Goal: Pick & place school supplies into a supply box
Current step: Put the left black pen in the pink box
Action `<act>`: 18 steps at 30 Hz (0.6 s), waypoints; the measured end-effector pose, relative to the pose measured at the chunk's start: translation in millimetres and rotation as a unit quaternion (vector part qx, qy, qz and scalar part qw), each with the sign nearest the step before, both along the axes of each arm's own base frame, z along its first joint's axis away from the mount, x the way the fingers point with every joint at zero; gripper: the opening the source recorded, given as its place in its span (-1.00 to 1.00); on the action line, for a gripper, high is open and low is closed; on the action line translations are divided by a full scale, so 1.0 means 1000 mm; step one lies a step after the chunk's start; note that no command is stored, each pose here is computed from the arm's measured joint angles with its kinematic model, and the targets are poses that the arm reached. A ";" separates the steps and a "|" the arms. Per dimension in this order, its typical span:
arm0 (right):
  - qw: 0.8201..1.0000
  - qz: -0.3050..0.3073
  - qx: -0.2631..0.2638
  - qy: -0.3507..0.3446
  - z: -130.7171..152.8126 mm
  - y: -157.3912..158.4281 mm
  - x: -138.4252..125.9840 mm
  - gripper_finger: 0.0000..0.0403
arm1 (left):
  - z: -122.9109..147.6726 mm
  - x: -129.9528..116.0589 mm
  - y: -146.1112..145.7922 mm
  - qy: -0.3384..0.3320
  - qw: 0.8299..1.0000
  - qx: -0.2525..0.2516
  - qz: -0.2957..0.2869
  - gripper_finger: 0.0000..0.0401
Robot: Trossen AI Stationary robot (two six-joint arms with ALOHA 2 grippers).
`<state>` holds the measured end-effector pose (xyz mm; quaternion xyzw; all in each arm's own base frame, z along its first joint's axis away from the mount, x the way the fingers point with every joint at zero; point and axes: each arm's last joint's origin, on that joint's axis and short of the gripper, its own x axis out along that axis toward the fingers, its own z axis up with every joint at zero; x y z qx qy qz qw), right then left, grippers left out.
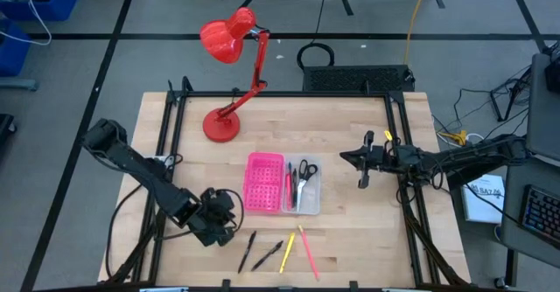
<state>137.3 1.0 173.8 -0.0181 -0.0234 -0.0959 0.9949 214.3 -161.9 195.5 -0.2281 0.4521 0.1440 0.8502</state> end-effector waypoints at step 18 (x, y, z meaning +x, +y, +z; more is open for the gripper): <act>0.989 0.143 0.032 0.006 -0.001 0.008 -0.001 -1.00 | 0.006 0.048 -0.060 0.116 0.991 -0.034 0.058 -0.98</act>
